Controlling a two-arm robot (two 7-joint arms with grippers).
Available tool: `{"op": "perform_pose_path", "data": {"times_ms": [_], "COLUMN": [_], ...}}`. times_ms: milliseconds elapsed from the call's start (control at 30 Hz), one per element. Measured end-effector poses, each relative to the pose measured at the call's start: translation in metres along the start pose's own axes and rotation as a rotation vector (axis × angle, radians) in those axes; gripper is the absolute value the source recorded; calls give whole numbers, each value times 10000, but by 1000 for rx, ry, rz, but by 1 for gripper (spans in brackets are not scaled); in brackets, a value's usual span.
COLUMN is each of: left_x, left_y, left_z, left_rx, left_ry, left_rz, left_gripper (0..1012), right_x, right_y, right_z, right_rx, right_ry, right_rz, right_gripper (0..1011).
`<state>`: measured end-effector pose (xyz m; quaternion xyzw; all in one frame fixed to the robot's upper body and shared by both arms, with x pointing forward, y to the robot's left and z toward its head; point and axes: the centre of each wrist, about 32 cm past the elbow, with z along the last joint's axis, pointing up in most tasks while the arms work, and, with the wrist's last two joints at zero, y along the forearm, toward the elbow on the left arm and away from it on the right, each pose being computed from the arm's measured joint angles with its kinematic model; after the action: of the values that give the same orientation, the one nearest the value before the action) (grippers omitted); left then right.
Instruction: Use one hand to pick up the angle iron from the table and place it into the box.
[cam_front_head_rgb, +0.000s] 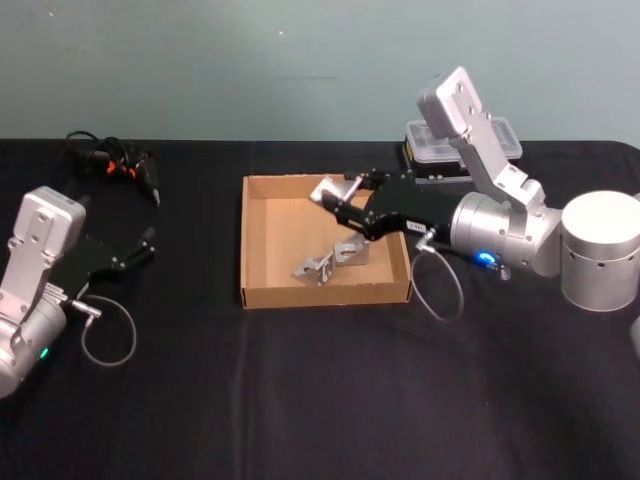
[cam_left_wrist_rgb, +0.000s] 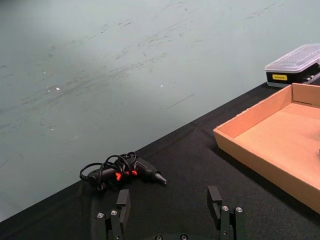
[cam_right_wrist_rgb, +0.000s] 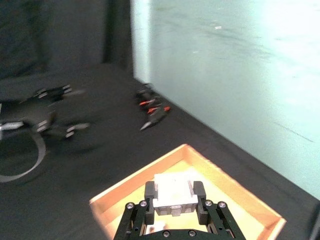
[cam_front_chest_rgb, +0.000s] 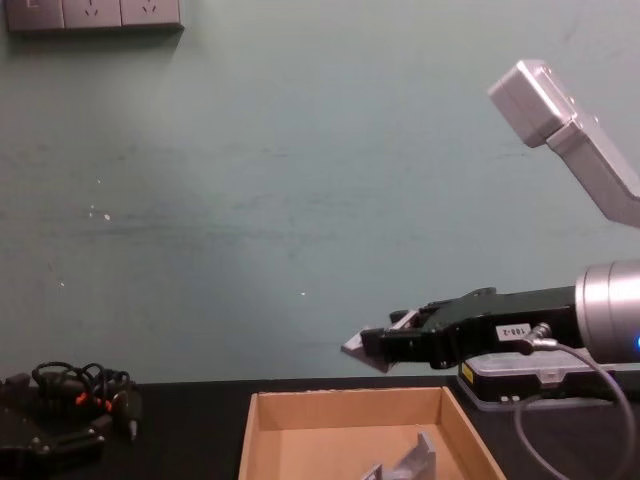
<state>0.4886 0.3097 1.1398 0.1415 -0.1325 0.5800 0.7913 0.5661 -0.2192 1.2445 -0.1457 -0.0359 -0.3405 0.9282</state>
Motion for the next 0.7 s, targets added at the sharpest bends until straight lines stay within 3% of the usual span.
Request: {"op": "perform_pose_path", "data": {"times_ms": [333, 567, 700], "left_x": [0, 0, 0], "left_y": [0, 0, 0], "left_z": [0, 0, 0], "left_rx": [0, 0, 0], "left_ry": [0, 0, 0], "left_rz": [0, 0, 0], "left_gripper": [1011, 1011, 1011], "right_x": [91, 131, 133], "right_y": [302, 546, 634], "right_z": [-145, -221, -225], "right_rx": [12, -1, -13], "right_ry": [128, 205, 221], "right_rz": [-129, -153, -153], "right_gripper": [453, 453, 453]}}
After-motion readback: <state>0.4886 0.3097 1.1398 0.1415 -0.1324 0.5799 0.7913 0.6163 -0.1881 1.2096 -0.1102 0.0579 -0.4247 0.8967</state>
